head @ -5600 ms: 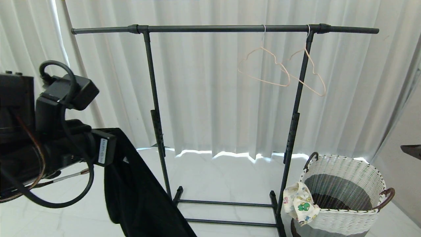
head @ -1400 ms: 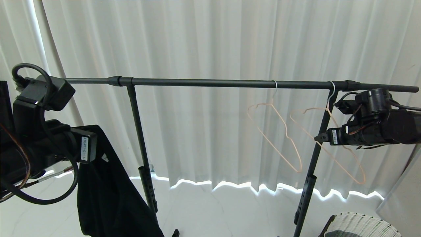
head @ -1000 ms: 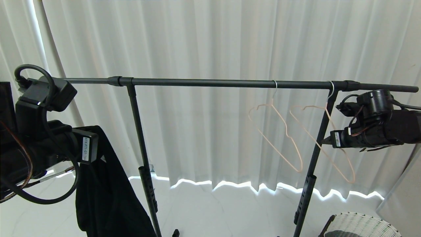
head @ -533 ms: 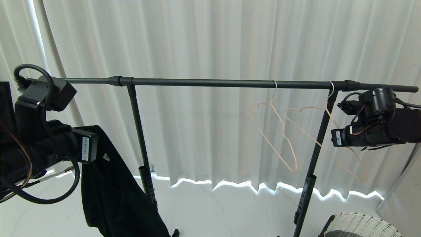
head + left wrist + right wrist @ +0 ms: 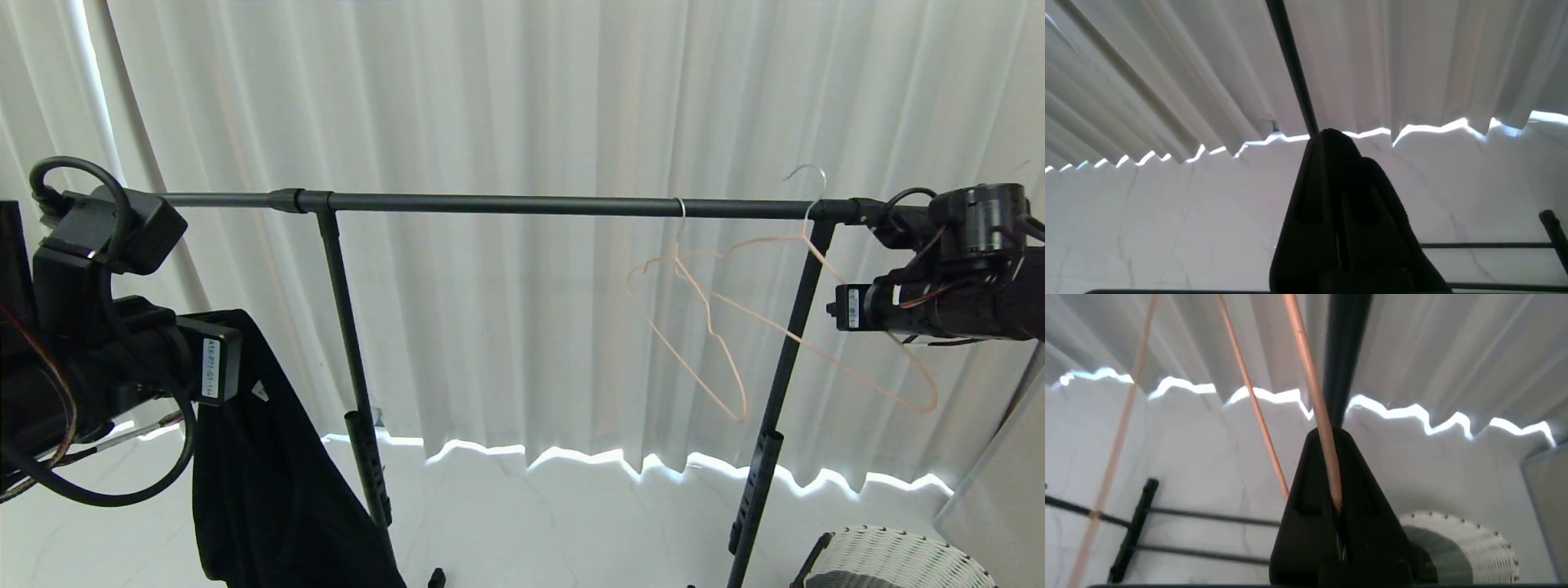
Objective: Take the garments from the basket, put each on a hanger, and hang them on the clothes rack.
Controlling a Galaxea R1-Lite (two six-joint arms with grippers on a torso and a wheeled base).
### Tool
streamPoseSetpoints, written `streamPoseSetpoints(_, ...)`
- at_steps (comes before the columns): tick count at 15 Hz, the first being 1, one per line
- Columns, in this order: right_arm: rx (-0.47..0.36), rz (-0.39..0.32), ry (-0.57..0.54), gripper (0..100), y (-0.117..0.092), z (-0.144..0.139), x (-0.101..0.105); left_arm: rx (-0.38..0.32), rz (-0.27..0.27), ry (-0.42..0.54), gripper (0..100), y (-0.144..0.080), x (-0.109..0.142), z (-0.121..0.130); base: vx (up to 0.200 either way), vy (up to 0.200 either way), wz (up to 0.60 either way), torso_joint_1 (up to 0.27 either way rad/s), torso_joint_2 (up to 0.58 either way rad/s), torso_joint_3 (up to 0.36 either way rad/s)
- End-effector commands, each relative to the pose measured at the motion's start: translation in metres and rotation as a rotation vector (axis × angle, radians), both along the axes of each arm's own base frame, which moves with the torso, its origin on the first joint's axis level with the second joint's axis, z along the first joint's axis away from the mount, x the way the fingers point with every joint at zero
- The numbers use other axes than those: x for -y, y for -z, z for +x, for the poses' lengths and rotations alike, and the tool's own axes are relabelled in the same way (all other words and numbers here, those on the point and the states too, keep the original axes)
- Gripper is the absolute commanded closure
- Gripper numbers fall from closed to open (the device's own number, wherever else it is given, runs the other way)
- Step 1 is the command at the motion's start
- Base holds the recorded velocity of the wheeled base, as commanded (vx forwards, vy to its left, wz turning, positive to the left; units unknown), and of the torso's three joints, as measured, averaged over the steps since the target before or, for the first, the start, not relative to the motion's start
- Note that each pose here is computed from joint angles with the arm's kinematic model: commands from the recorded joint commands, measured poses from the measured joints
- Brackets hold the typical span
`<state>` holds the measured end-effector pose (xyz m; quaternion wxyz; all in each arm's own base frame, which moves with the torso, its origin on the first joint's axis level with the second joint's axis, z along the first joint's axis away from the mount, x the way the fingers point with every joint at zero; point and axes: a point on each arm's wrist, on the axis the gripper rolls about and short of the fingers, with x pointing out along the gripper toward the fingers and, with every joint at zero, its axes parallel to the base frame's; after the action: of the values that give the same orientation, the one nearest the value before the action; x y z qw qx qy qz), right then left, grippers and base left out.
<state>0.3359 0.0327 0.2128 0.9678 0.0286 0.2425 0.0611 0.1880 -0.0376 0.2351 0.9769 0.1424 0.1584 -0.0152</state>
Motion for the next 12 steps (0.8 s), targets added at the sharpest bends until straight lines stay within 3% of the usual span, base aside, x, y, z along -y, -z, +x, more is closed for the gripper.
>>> streamPoseSetpoints(1,0.054,0.006,-0.010,100,-0.013,-0.017,-0.001,0.015,-0.002,0.000,100,-0.001,0.000,0.001,0.000,0.000,0.00,0.000,0.00,0.000)
streamPoseSetpoints(6,0.111,0.004,-0.015,100,-0.011,-0.066,0.003,0.036,-0.005,-0.003,100,-0.003,0.000,0.001,0.000,0.000,0.00,0.000,0.00,0.000)
streamPoseSetpoints(12,0.126,-0.007,-0.031,100,-0.003,-0.138,0.007,0.033,-0.001,-0.001,100,-0.003,0.001,0.001,-0.200,0.000,0.00,0.003,0.00,0.008)
